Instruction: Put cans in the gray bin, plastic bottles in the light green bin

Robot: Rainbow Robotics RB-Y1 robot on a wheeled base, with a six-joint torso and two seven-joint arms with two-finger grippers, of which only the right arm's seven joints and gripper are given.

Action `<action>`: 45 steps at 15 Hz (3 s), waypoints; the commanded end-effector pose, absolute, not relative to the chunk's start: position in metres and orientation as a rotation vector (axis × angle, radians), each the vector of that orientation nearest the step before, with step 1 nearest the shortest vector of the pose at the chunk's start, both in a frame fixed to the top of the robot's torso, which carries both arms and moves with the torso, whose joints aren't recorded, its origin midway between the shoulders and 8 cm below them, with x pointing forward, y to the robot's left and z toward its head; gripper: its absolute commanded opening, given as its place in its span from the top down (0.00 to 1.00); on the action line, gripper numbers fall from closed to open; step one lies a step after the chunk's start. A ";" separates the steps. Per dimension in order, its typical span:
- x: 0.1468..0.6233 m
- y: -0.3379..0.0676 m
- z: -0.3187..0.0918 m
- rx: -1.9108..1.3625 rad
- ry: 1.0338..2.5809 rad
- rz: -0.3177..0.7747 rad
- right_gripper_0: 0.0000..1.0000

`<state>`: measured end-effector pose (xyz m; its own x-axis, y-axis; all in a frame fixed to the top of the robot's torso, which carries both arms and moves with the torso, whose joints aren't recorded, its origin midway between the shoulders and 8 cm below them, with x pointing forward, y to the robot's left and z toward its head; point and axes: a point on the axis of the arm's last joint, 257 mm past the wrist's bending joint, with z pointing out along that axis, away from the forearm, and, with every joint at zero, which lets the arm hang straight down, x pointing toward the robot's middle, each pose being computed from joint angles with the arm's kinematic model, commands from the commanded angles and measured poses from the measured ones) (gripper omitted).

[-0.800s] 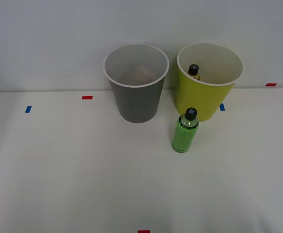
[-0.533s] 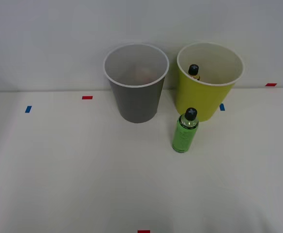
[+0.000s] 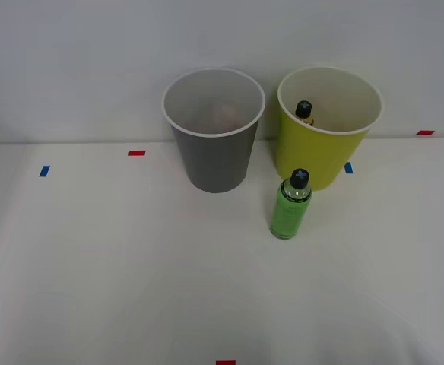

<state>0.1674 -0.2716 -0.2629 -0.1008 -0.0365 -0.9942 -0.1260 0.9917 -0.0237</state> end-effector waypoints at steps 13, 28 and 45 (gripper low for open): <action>0.167 -0.272 -0.263 -0.124 1.672 0.075 0.03; 0.167 -0.272 -0.263 -0.124 1.672 0.075 0.03; 0.194 -0.223 -0.275 -0.066 1.520 0.261 0.00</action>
<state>0.1865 -0.2295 -0.2692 0.0148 0.1254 -0.9920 -0.2023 0.9720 0.1198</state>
